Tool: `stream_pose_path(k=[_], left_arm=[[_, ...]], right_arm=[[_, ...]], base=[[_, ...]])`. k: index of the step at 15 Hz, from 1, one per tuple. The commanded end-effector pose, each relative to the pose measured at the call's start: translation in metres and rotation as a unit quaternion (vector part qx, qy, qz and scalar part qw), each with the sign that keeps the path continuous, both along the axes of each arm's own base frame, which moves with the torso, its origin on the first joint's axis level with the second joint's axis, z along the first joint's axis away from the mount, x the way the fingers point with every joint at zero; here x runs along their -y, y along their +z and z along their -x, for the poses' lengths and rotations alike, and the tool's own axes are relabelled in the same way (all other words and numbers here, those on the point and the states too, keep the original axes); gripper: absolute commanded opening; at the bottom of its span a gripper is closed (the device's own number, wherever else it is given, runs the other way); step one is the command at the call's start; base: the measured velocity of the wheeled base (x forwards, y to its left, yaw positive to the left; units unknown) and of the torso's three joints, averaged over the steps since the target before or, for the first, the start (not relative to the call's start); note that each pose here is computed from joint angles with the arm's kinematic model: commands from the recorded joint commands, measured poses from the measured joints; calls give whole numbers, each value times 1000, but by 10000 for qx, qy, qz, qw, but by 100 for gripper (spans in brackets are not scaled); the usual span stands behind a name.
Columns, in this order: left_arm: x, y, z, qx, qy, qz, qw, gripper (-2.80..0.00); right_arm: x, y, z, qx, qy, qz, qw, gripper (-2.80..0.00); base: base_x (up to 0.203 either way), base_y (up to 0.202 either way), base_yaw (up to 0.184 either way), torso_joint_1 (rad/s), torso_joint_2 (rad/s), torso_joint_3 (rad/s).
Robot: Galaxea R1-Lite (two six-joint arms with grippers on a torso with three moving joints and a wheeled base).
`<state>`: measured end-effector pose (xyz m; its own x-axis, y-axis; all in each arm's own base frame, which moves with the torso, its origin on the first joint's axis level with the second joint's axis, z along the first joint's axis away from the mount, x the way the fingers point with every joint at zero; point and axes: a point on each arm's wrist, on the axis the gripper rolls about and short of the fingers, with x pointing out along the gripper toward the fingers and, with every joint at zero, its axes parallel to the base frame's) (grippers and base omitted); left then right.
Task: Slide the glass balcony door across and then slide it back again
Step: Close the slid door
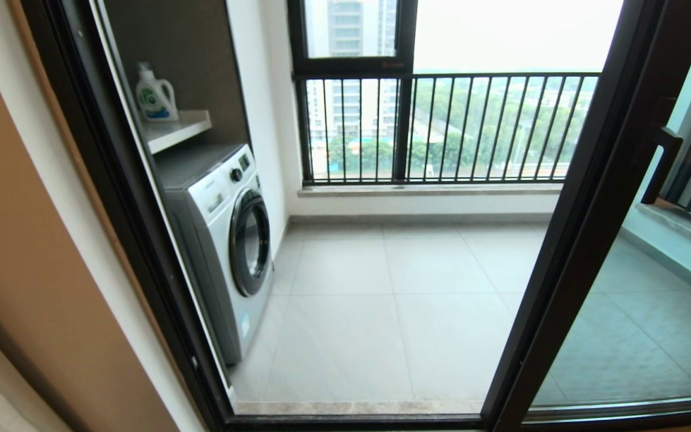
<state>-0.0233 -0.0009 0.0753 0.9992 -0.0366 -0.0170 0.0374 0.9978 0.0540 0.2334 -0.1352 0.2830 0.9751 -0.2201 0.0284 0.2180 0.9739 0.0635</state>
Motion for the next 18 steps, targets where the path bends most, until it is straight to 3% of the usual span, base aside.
stream_pose_path(k=[1, 5, 10, 18], left_arm=[[0, 0, 0, -7, -1, -3, 10000, -280], [0, 0, 0, -7, -1, -3, 10000, -280], [0, 0, 0, -7, -1, -3, 10000, -280], [0, 0, 0, -7, -1, -3, 10000, -280]], right_arm=[[24, -11, -12, -166, -232, -102, 9995, -280], [56, -25, -36, -309, -378, -206, 9986, -280], [86, -31, -77, -10, -398, 7, 9992, -280], [48, -34, -113, -4, 201, 10, 9998, -280]], base=[[0, 0, 0, 0, 0, 0], [0, 0, 0, 0, 0, 0], [0, 0, 0, 0, 0, 0], [0, 0, 0, 0, 0, 0]])
